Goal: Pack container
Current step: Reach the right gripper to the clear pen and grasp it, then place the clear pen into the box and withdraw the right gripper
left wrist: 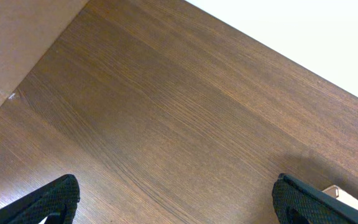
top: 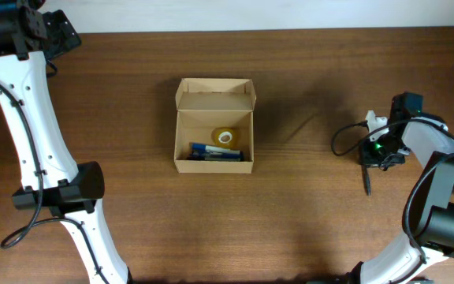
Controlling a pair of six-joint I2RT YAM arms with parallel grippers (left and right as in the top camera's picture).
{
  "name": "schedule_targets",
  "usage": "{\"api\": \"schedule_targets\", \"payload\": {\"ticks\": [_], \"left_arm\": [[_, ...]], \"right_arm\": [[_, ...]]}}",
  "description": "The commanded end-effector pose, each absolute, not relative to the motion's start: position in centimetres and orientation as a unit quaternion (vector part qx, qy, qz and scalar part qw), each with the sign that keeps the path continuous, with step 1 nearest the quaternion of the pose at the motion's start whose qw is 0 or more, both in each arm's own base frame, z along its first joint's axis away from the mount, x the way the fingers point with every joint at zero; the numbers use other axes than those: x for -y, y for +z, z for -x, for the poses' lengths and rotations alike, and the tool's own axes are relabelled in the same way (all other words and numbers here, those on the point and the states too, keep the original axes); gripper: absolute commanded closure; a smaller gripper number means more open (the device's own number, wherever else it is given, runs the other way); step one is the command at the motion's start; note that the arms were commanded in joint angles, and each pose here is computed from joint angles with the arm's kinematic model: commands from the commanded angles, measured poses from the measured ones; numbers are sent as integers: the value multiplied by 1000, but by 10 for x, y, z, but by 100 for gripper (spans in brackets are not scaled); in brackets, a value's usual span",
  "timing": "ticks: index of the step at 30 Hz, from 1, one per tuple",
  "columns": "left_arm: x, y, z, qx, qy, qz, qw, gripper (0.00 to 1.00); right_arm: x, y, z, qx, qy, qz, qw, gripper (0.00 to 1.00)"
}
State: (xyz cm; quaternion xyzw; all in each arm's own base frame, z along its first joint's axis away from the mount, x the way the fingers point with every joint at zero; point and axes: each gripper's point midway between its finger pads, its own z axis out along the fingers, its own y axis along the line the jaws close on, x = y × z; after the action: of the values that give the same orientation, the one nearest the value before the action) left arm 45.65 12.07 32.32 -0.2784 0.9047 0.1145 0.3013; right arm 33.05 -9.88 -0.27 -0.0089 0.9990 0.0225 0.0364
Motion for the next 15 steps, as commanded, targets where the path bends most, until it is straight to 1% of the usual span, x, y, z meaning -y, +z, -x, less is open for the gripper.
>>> {"api": "schedule_targets", "payload": {"ticks": [1,4,6,9,10,11,12,13,14,15], "left_arm": [[-123,339,-449,-899,118,277,318,0],[-123,339,-449,-899,118,277,318,0],[-123,339,-449,-899,118,277,318,0],[-123,339,-449,-899,118,277,318,0],[-123,339,-449,-899,118,277,318,0],[-123,339,-449,-899,118,277,318,0],[-123,339,-449,-899,118,277,318,0],[-123,339,-449,-899,118,277,318,0],[-123,339,-449,-899,118,277,318,0],[-123,339,-449,-899,118,277,318,0]], "right_arm": [[91,-9,-324,-999,43,-8,27,96],[74,9,-339,-995,86,-4,46,96],[63,34,-357,-993,95,0,64,96],[39,89,-389,-989,94,42,110,96],[25,117,-402,-985,91,65,132,96],[-3,166,-421,-975,86,106,173,96],[-24,198,-429,-966,84,138,201,96],[-45,225,-434,-956,83,169,226,96],[-79,262,-437,-935,78,223,265,96],[-101,282,-437,-919,75,258,289,96]]}}
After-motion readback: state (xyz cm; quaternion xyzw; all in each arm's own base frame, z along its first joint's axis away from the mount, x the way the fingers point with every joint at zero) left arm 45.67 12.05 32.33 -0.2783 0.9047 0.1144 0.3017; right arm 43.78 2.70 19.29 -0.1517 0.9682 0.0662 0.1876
